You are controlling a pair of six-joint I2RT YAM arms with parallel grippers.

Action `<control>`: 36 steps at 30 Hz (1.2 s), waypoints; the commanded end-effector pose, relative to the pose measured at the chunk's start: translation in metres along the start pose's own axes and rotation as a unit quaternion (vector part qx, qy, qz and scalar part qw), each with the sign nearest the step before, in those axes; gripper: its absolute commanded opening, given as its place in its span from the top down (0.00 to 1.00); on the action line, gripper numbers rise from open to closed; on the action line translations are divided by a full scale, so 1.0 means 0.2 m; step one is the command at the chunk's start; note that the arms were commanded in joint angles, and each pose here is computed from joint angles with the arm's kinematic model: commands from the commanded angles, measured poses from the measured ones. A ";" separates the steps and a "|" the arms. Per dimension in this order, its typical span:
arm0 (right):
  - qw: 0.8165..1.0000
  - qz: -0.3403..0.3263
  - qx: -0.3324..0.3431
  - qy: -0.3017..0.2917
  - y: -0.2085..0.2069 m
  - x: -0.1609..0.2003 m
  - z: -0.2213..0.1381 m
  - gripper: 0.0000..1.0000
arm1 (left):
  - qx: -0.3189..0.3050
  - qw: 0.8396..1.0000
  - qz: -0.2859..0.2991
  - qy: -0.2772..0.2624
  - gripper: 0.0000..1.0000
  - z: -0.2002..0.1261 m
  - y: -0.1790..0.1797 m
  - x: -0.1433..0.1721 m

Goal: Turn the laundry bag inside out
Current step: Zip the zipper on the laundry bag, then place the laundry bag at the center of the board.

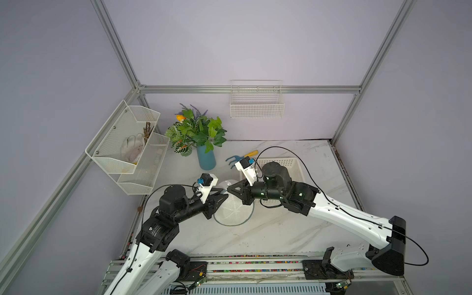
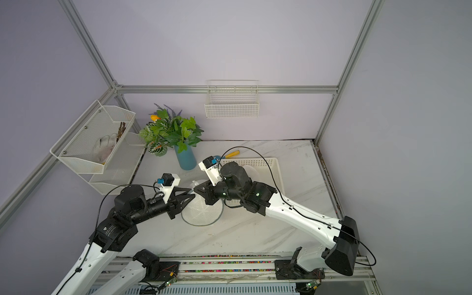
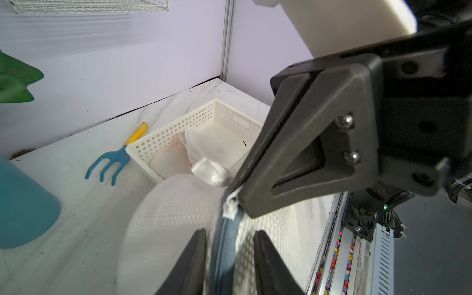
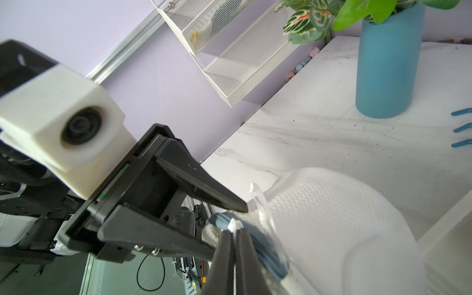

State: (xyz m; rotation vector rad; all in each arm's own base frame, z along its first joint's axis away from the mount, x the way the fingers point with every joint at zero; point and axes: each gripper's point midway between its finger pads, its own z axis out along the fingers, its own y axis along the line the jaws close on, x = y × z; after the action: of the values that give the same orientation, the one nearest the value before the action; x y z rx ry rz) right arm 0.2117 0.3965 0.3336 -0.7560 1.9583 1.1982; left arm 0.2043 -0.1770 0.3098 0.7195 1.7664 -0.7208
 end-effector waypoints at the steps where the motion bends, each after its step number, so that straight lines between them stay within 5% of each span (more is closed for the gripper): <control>1: 1.000 -0.014 0.002 -0.023 0.03 -0.07 -0.03 1.00 | 0.000 1.000 0.011 -0.015 0.74 -0.03 -0.01 -0.06; 10: 0.998 -0.001 0.043 -0.041 -0.03 -0.10 -0.06 1.00 | 0.003 1.000 0.011 -0.012 0.99 -0.02 -0.01 -0.06; 15: 0.994 0.028 0.091 -0.049 -0.15 -0.09 -0.08 1.00 | 0.004 1.000 0.014 -0.017 1.00 -0.03 -0.02 -0.06; 25: 0.996 0.031 0.076 -0.037 -0.14 -0.07 -0.05 1.00 | -0.005 1.000 0.002 -0.021 1.00 -0.03 0.00 -0.07; 29: 0.996 0.037 0.060 -0.051 -0.11 -0.11 -0.05 0.46 | -0.048 0.998 -0.032 -0.023 1.00 0.00 0.09 -0.05; 32: 0.992 0.070 0.082 -0.072 -0.21 -0.13 -0.10 0.31 | -0.054 0.997 -0.059 -0.025 1.00 0.04 0.12 -0.01; 36: 0.976 0.143 0.137 -0.095 -0.47 -0.05 -0.22 0.27 | -0.064 0.989 -0.120 -0.055 1.00 0.10 0.21 -0.01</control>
State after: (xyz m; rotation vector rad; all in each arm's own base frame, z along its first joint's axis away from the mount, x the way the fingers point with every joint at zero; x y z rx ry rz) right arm 0.2623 0.3487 0.3147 -0.3920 2.0511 1.0914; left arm 0.2287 -0.1683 0.2861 0.5133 1.8561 -0.7367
